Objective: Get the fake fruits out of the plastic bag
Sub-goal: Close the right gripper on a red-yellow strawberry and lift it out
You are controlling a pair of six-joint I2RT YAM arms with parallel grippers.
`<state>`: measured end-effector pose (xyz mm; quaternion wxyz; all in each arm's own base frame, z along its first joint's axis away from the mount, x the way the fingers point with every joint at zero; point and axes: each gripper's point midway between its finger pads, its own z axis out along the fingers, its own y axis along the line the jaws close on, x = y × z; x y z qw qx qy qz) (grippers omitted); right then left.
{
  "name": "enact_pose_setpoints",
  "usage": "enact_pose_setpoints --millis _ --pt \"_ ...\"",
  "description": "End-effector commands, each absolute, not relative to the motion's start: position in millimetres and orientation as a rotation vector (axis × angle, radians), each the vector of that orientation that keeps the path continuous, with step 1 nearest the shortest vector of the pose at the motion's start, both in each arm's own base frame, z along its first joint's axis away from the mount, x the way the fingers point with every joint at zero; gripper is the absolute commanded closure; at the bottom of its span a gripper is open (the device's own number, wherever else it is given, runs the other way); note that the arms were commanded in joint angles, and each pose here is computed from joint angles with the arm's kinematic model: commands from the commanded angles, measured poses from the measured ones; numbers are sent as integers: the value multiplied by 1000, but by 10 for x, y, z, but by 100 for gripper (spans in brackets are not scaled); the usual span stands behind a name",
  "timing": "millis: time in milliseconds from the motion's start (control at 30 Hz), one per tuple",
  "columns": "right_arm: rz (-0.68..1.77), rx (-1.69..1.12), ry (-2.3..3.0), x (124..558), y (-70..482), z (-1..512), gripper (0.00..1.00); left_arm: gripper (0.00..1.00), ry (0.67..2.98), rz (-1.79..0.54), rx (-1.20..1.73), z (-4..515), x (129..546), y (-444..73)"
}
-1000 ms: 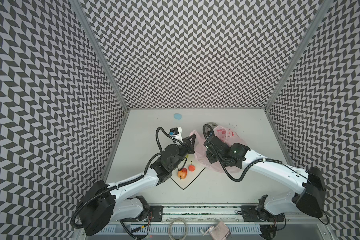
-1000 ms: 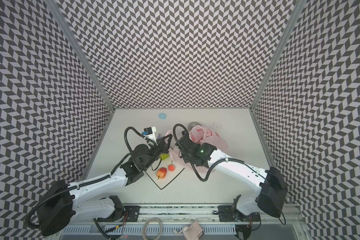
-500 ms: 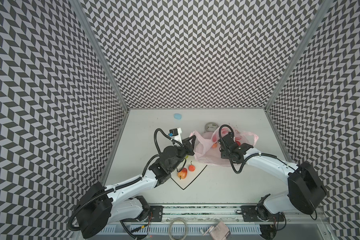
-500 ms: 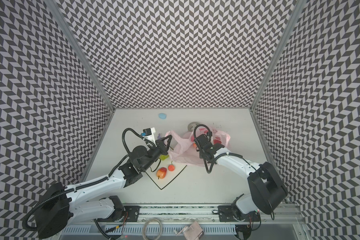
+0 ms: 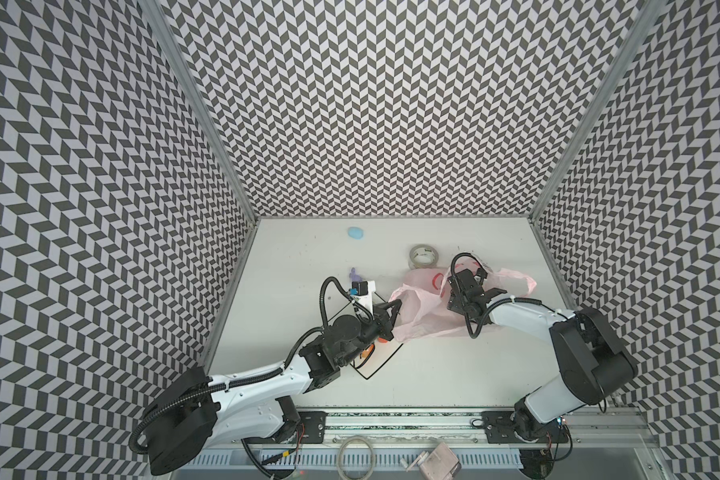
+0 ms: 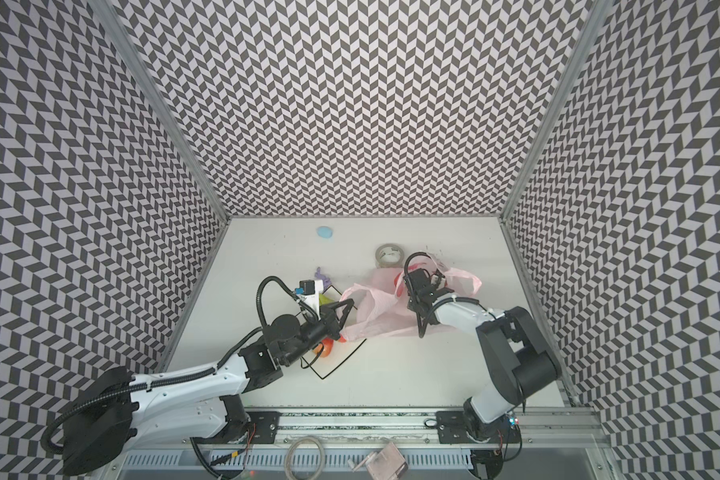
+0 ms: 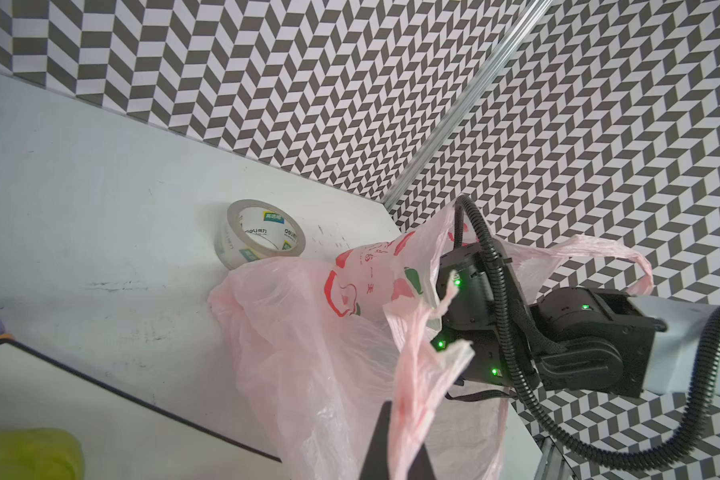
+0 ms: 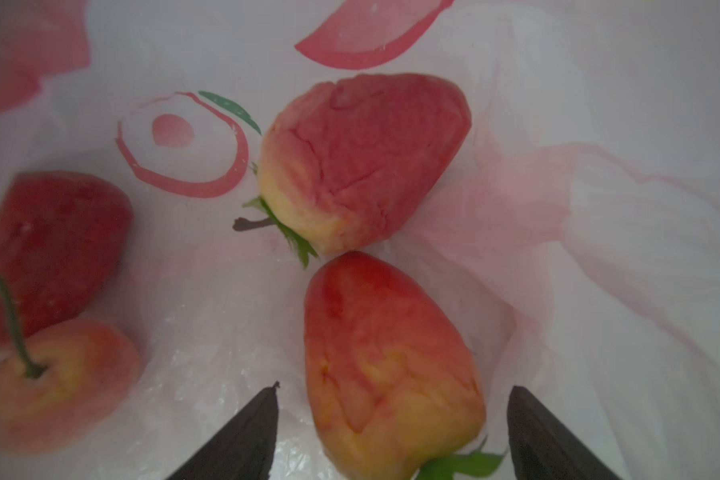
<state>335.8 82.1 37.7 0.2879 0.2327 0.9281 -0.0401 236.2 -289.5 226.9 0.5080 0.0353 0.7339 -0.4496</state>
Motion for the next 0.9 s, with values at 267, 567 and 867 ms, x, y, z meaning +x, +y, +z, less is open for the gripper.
enact_pose_setpoints --millis 267,567,867 --pt "-209 691 2450 3508 735 89 22 100 1726 -1085 69 2403 2367 -2855" --pt "-16 495 2416 3643 1021 536 61 100 1715 -1060 50 2435 2444 -2822" --pt "445 28 2337 3415 1674 1220 63 100 1697 -1060 32 2504 2621 -2840"
